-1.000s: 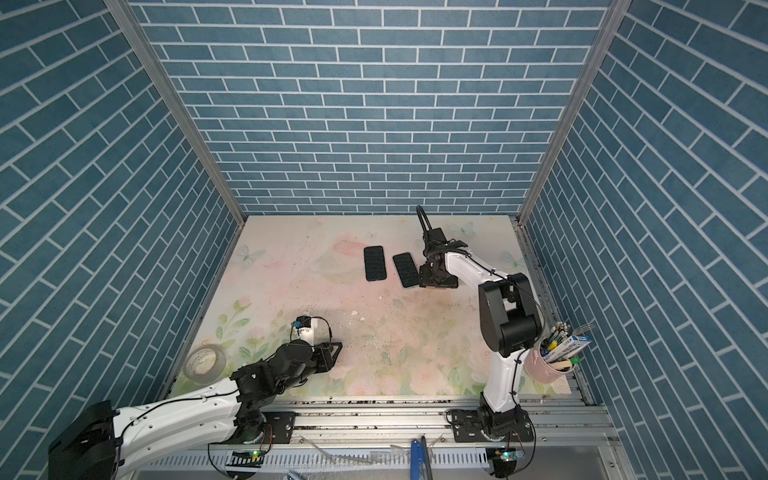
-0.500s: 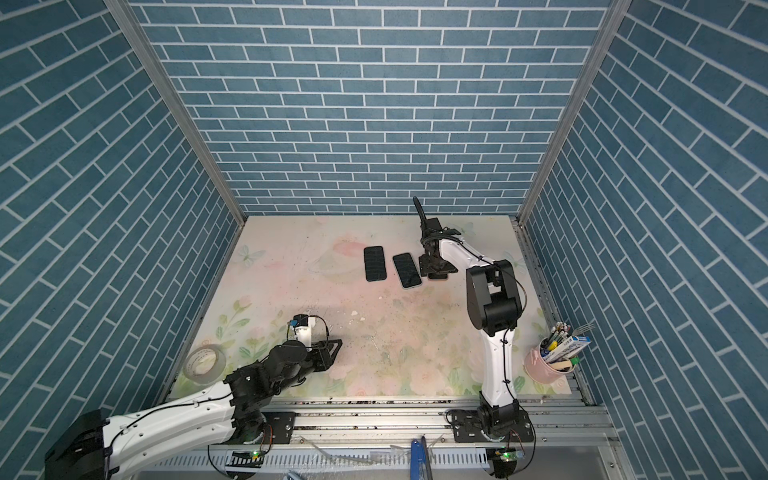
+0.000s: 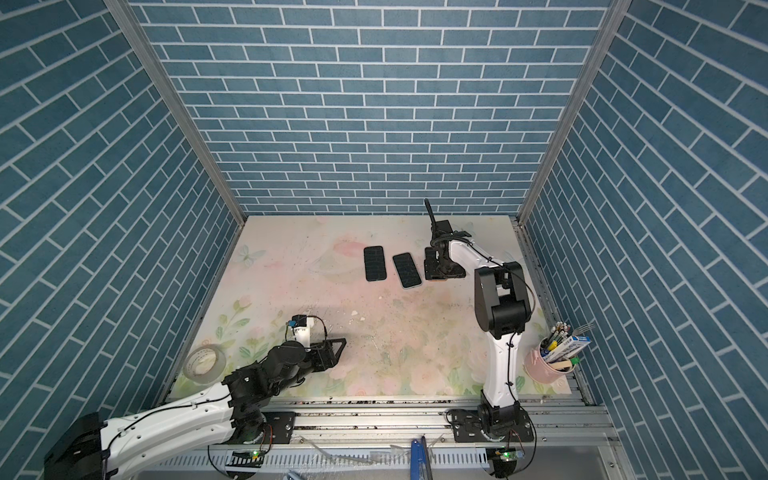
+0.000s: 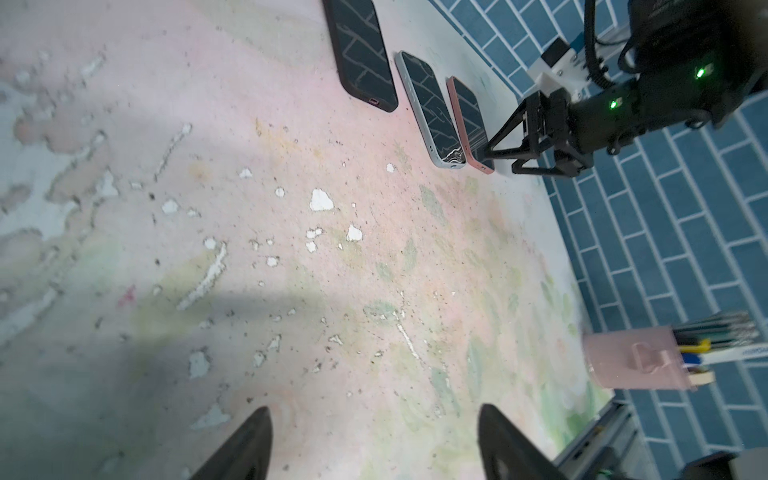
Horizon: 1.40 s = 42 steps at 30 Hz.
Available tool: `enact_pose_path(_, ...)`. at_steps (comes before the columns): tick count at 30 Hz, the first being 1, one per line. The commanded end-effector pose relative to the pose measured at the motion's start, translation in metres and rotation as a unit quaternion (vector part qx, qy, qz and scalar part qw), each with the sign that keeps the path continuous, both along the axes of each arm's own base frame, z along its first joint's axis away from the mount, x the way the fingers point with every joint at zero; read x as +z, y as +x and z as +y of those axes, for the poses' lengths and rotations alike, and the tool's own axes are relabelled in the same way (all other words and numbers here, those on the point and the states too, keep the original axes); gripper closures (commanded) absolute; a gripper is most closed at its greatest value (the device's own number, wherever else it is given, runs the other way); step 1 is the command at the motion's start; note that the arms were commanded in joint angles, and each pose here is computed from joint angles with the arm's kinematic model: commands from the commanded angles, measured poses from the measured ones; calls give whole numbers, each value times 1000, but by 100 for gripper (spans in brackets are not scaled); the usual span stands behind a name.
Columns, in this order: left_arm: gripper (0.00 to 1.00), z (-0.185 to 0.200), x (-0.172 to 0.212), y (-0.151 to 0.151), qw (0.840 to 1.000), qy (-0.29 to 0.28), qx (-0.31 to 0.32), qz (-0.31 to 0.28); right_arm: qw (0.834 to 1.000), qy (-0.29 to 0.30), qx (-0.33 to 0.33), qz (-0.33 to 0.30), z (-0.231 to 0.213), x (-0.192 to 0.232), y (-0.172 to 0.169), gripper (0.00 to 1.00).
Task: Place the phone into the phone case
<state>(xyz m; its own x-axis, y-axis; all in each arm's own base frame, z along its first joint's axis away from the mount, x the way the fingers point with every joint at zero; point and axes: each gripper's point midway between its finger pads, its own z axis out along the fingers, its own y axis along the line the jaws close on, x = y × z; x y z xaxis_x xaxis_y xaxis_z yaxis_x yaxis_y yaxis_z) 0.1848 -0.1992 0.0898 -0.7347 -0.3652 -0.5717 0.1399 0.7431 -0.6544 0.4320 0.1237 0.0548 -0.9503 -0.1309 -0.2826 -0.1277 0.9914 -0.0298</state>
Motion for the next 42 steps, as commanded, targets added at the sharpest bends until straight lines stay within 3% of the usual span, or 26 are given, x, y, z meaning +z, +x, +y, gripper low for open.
enact_pose_path(1, 1, 6, -2, 2, 1000, 2, 12, -9, 996, -11, 14, -87, -10, 49, 0, 11)
enact_pose_path(4, 0, 4, 4, 4, 999, -15, 12, -30, 984, -27, -2, -179, -31, 81, -16, 10)
enact_pose_path(8, 0, 2, 12, 7, 998, -31, 9, -60, 948, -27, -41, -316, -62, 121, -48, 8)
enact_pose_path(10, 1, 2, 17, 9, 997, -25, 8, -75, 926, -26, -43, -374, -73, 131, -63, 2)
enact_pose_path(15, 0, 6, 40, 20, 993, 2, 21, -116, 855, -56, -39, -514, -98, 145, -105, 1)
enact_pose_path(18, 1, 17, 61, 30, 985, 32, 45, -162, 827, -80, -48, -555, -113, 141, -128, 1)
enact_pose_path(23, 1, 66, 97, 44, 957, 99, 147, -230, 836, -79, -56, -540, -118, 131, -139, 2)
enact_pose_path(26, 0, 99, 123, 48, 917, 178, 202, -293, 842, -82, -53, -531, -119, 124, -143, 1)
enact_pose_path(29, 0, 131, 143, 50, 875, 255, 251, -325, 834, -77, -57, -544, -121, 117, -147, 1)
enact_pose_path(31, 0, 151, 145, 54, 861, 294, 277, -310, 830, -73, -48, -551, -118, 110, -149, 2)
enact_pose_path(34, 1, 170, 135, 64, 851, 347, 280, -279, 831, -82, -58, -547, -124, 97, -149, 1)
enact_pose_path(42, 0, 198, 84, 89, 814, 467, 247, -243, 851, -63, -46, -519, -118, 81, -132, 2)
